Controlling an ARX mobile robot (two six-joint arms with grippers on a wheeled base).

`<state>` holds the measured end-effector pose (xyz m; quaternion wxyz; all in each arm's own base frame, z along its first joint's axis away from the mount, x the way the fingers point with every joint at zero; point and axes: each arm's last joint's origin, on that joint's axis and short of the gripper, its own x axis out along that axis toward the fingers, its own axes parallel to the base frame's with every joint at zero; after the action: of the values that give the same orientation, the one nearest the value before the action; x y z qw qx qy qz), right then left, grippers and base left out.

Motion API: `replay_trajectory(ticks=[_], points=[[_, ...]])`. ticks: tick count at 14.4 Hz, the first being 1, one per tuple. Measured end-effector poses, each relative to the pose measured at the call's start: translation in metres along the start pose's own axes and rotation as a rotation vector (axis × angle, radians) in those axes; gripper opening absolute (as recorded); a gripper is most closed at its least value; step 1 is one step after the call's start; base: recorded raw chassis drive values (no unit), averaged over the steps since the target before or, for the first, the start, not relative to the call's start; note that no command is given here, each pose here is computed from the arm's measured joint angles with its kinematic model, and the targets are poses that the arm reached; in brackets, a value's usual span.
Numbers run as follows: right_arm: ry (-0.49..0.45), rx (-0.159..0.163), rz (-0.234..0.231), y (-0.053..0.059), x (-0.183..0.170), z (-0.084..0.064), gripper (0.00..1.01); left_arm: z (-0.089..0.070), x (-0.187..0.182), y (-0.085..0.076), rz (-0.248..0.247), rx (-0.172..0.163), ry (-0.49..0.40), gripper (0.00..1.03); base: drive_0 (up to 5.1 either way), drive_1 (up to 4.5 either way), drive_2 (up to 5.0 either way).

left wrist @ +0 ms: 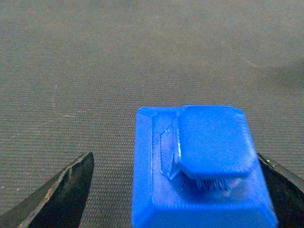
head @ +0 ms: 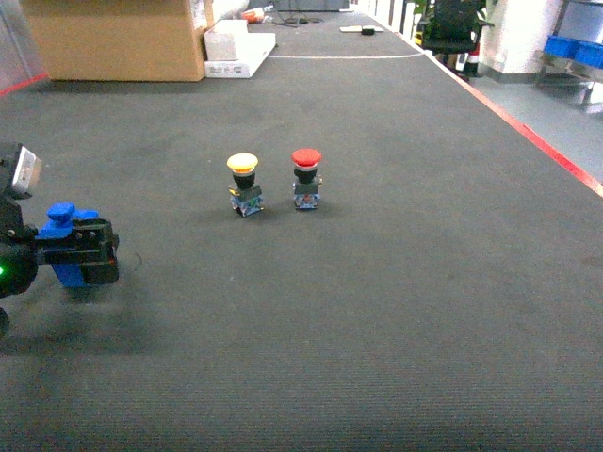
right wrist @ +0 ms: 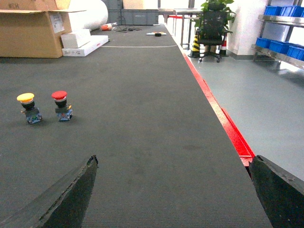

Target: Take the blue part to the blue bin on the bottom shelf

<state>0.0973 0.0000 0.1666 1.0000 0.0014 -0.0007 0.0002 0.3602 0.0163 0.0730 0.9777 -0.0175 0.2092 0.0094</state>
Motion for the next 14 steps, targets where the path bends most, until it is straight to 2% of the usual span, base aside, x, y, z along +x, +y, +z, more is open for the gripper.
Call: replay_trajectory(ticks=[3,7,8,10,12,13,14], points=[[0.000,0.000,0.000,0.000,0.000,0.000,0.98,-0.001,0.022,0.005,0.013,0.000,0.010,0.95,0.0,0.00,0.0],[0.000,0.000,0.000,0.000,0.000,0.000,0.98,0.003,0.028,0.010,0.009,0.010,0.001,0.51,0.0,0.00,0.0],[0.000,0.000,0.000,0.000,0.000,0.000,0.98,0.003,0.028,0.010,0.007,0.009,-0.002,0.45,0.0,0.00,0.0],[0.000,0.000,0.000,0.000,0.000,0.000,0.98,0.001,0.023,0.010,0.008,0.008,-0.003,0.45,0.0,0.00,0.0],[0.000,0.000,0.000,0.000,0.000,0.000,0.98,0.002,-0.004,0.006,0.009,0.006,-0.011,0.45,0.0,0.00,0.0],[0.000,0.000,0.000,0.000,0.000,0.000,0.98,0.008,-0.022,0.006,0.023,-0.012,-0.034,0.45,0.0,0.00,0.0],[0.000,0.000,0.000,0.000,0.000,0.000,0.98,0.017,-0.042,0.002,0.041,-0.011,-0.070,0.44,0.0,0.00,0.0]])
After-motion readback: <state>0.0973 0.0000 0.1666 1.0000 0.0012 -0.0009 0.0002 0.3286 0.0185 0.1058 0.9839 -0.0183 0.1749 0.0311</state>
